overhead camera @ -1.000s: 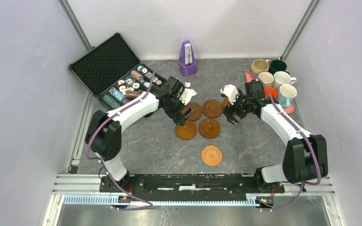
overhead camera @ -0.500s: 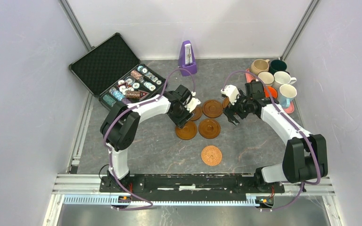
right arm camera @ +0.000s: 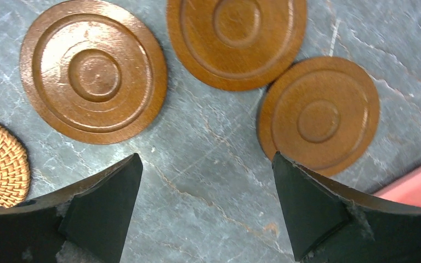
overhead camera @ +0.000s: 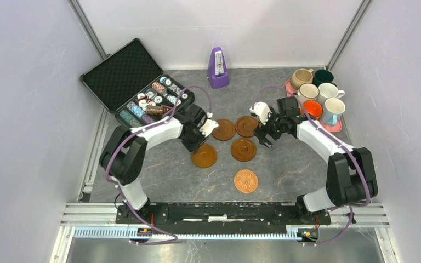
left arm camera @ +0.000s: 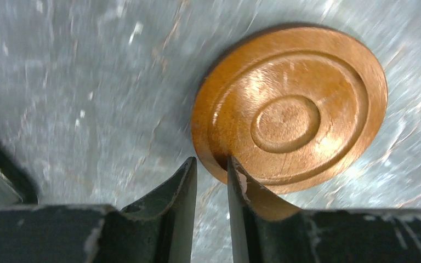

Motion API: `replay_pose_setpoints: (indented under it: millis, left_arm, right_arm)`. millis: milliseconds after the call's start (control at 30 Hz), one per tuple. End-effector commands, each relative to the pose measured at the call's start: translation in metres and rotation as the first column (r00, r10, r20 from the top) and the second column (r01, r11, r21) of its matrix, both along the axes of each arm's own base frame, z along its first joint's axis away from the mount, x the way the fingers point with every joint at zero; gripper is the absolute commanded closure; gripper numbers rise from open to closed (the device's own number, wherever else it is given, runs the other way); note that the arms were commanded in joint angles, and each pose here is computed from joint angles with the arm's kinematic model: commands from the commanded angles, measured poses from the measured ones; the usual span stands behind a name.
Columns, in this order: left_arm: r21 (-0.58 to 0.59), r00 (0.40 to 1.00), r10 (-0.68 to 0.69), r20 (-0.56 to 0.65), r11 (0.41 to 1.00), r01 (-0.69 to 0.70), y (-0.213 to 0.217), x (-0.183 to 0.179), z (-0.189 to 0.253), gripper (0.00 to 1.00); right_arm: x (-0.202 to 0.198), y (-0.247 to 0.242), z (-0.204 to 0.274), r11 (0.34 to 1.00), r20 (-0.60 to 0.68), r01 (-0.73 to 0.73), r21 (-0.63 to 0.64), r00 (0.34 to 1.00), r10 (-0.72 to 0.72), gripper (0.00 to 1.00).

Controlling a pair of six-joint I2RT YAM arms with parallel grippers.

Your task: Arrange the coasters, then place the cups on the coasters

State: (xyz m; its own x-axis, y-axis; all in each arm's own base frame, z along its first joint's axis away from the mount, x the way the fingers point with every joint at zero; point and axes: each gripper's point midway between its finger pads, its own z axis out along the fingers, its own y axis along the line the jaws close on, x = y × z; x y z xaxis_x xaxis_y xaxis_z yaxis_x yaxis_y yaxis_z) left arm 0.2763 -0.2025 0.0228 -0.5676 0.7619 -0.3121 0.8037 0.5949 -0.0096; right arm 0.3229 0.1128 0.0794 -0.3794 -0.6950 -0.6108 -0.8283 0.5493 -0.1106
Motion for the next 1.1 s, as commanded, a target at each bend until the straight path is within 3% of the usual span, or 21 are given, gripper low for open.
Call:
replay_pose_setpoints:
  millis: [0,400,600,767,867,1067]
  left_arm:
    - [0.129,0.998,0.009,-0.061,0.992,-0.001,0.067,-0.021,-0.007,0.67]
    - [0.243,0.987,0.147,-0.058,0.961,-0.129,0.192,-0.048,0.005,0.69]
    - [0.260,0.975,0.221,-0.028,0.943,-0.206,0.230,-0.052,0.012,0.69]
    - [0.230,0.973,0.230,0.005,0.947,-0.225,0.232,-0.046,0.025,0.65]
    - [0.170,0.972,0.233,0.012,0.958,-0.232,0.221,-0.044,0.039,0.58]
    - [0.056,0.961,0.272,0.047,0.960,-0.274,0.204,-0.033,0.070,0.42]
  right_arm:
    - [-0.003,0.020,-0.008,0.997,0.017,-0.071,0.020,0.997,0.071,0.05]
    - [-0.017,0.045,-0.036,0.978,0.013,-0.205,-0.031,0.979,0.205,0.11]
    - [-0.014,0.061,-0.041,0.972,0.003,-0.233,-0.025,0.972,0.233,0.12]
    - [-0.015,0.069,-0.050,0.968,-0.023,-0.248,-0.020,0.969,0.248,0.15]
    - [-0.020,0.076,-0.056,0.963,-0.042,-0.270,-0.013,0.962,0.269,0.19]
    - [-0.031,0.096,-0.066,0.954,-0.085,-0.301,0.011,0.950,0.300,0.35]
